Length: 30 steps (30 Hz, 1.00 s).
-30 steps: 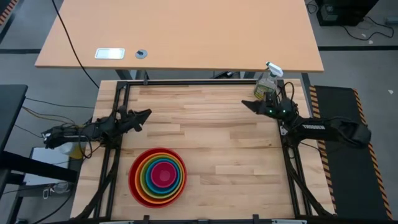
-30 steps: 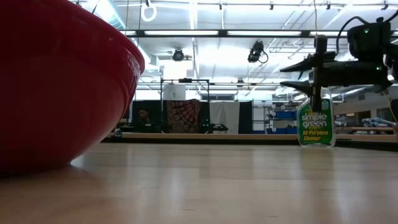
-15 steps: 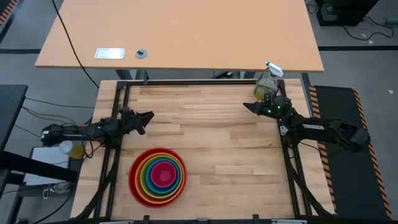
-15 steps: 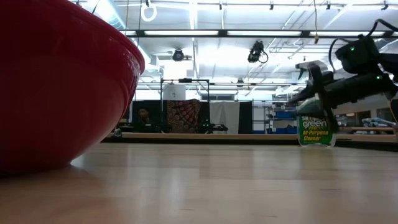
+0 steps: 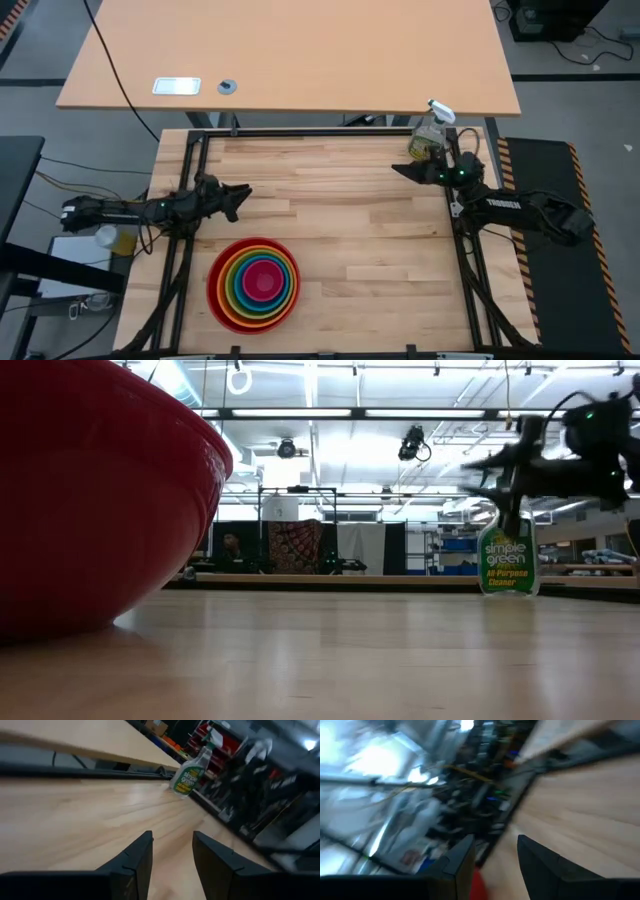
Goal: Nest bowls inside each other
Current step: Return to Home Position
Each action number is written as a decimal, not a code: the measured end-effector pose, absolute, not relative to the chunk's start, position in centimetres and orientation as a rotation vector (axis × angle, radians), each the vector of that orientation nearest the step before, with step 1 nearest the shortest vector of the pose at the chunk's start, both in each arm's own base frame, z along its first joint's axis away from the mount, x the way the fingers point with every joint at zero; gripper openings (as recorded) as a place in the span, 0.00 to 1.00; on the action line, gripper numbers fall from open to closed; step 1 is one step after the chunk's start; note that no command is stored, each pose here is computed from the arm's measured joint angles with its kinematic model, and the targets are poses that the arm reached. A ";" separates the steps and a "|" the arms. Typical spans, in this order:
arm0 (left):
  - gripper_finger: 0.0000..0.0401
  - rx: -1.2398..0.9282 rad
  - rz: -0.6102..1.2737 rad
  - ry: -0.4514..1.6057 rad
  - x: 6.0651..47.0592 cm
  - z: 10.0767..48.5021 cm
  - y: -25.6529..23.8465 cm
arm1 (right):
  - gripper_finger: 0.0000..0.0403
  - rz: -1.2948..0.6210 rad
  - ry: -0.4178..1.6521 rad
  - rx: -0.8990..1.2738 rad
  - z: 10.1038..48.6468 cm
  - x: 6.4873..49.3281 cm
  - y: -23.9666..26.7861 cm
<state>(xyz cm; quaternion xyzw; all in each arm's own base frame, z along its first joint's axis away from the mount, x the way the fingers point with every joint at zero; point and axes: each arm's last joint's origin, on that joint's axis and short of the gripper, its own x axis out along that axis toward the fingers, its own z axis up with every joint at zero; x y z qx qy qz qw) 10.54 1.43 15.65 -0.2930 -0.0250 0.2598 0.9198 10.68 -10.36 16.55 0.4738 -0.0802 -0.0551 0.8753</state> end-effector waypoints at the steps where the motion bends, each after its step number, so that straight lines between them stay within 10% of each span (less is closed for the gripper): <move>1: 0.35 -0.553 0.535 -0.034 10.6 15.6 1.4 | 0.39 -0.070 -0.176 0.952 17.0 10.6 -10.2; 17: 0.35 -0.114 0.522 0.085 10.6 15.6 1.4 | 0.39 0.138 -0.064 0.097 16.6 10.8 -9.4; 30: 0.35 -0.118 0.523 0.083 10.6 15.6 1.4 | 0.39 0.106 -0.065 0.160 16.6 10.8 -9.5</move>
